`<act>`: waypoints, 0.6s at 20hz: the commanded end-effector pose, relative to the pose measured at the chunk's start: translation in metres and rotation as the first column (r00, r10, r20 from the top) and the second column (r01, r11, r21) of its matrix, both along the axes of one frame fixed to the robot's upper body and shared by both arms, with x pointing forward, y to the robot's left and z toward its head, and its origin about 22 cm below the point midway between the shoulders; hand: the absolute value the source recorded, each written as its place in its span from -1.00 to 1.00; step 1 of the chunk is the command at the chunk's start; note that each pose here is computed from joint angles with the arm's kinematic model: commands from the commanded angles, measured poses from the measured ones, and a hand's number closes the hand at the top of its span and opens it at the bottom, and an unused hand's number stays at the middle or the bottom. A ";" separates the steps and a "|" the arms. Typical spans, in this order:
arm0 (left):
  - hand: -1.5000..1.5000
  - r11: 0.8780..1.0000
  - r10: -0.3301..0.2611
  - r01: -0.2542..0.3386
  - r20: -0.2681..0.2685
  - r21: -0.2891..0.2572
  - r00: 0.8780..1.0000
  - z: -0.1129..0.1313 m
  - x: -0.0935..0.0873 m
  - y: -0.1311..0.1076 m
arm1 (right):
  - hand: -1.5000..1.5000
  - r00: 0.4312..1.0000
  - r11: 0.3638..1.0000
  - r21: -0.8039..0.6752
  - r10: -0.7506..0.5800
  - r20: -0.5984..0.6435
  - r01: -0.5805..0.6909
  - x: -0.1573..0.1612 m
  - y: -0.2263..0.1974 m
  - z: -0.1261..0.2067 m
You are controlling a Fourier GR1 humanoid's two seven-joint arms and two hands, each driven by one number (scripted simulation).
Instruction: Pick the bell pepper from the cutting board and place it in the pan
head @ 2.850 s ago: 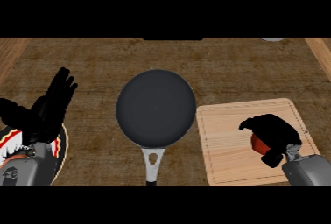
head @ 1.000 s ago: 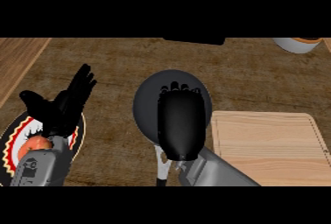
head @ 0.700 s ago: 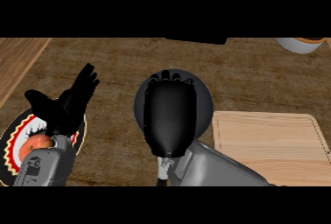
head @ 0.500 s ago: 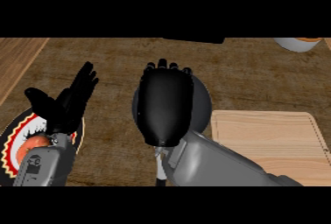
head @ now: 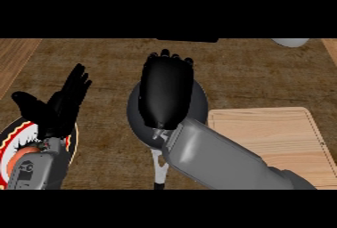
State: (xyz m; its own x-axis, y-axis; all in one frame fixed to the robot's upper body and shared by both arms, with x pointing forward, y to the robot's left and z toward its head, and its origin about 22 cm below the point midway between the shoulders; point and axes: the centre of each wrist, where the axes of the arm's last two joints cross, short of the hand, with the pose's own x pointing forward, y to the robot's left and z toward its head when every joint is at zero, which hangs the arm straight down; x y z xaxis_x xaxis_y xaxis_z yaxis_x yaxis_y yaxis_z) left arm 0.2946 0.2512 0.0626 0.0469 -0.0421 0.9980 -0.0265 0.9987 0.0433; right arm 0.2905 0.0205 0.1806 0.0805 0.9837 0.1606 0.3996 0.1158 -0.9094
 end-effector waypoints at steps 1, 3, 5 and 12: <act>0.00 1.000 0.008 -0.008 -0.023 -0.010 1.000 -0.009 -0.003 0.013 | 1.00 0.990 0.980 0.142 -0.143 0.000 0.141 0.015 0.003 -0.019; 0.00 1.000 0.015 -0.015 0.005 0.002 1.000 -0.008 -0.006 0.005 | 1.00 0.993 0.981 0.152 -0.112 -0.036 0.117 0.017 0.002 -0.024; 0.00 1.000 0.025 -0.025 0.012 -0.004 1.000 0.005 -0.005 -0.004 | 1.00 0.996 0.984 0.163 -0.066 -0.058 0.075 0.018 -0.010 -0.056; 0.00 1.000 0.019 -0.019 0.014 -0.013 1.000 -0.004 -0.010 0.005 | 1.00 0.995 0.980 0.185 -0.052 -0.082 0.067 0.060 -0.033 -0.100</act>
State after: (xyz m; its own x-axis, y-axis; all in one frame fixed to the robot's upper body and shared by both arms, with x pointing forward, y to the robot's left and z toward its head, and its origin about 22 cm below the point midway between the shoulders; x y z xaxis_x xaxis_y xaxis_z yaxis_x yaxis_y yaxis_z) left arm 0.2907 0.2583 0.0638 0.0483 -0.0346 0.9982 -0.0512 0.9980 0.0370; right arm 0.3322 -0.0002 0.1059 0.0762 0.9670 0.2432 0.3172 0.2078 -0.9253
